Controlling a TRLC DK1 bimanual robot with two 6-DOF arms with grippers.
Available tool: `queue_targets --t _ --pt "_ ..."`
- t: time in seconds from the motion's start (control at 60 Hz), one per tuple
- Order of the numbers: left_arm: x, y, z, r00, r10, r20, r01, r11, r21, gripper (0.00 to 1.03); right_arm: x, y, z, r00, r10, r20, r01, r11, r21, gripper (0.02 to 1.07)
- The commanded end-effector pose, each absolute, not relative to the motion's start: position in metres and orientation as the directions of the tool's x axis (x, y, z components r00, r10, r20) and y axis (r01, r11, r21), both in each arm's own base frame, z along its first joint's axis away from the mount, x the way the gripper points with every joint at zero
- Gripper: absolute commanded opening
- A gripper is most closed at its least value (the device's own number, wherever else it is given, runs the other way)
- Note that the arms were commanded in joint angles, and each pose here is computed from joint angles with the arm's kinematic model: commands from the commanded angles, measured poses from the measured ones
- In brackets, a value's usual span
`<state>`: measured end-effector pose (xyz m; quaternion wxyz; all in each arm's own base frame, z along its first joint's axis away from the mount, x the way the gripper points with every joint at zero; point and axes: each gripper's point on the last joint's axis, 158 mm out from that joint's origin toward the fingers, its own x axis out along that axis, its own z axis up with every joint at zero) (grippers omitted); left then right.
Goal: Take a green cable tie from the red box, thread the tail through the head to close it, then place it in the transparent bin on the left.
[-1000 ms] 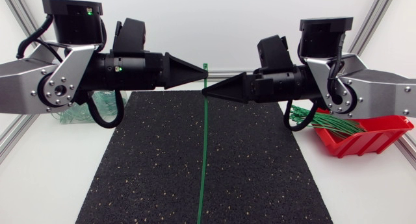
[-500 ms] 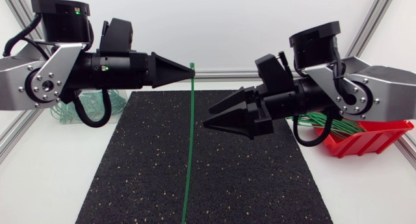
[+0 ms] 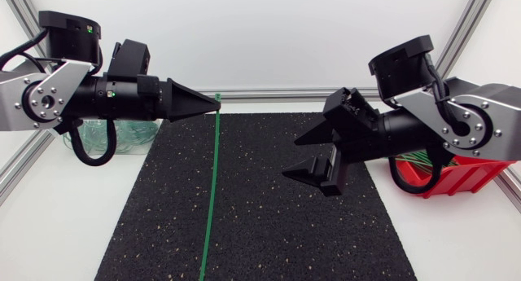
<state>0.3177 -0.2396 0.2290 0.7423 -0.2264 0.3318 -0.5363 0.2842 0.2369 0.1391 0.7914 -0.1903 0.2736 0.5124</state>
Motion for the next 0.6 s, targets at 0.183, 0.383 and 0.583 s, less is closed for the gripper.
queue_targets --t 0.183,0.383,0.583 --pt "0.337 -0.224 0.221 0.192 -0.946 -0.262 0.562 0.325 -0.761 0.04 0.268 0.244 0.11 0.336 0.637 -0.694 -0.942 0.244 -0.232 1.04" --pt "0.343 -0.217 0.218 0.191 -0.944 -0.27 0.515 0.331 -0.791 0.04 0.29 0.255 0.128 0.525 0.648 -0.553 -0.792 0.134 -0.595 1.04" --pt "0.347 -0.213 0.217 0.192 -0.944 -0.268 0.499 0.329 -0.801 0.04 0.3 0.273 0.137 0.616 0.677 -0.404 -0.517 -0.04 -0.855 1.04"
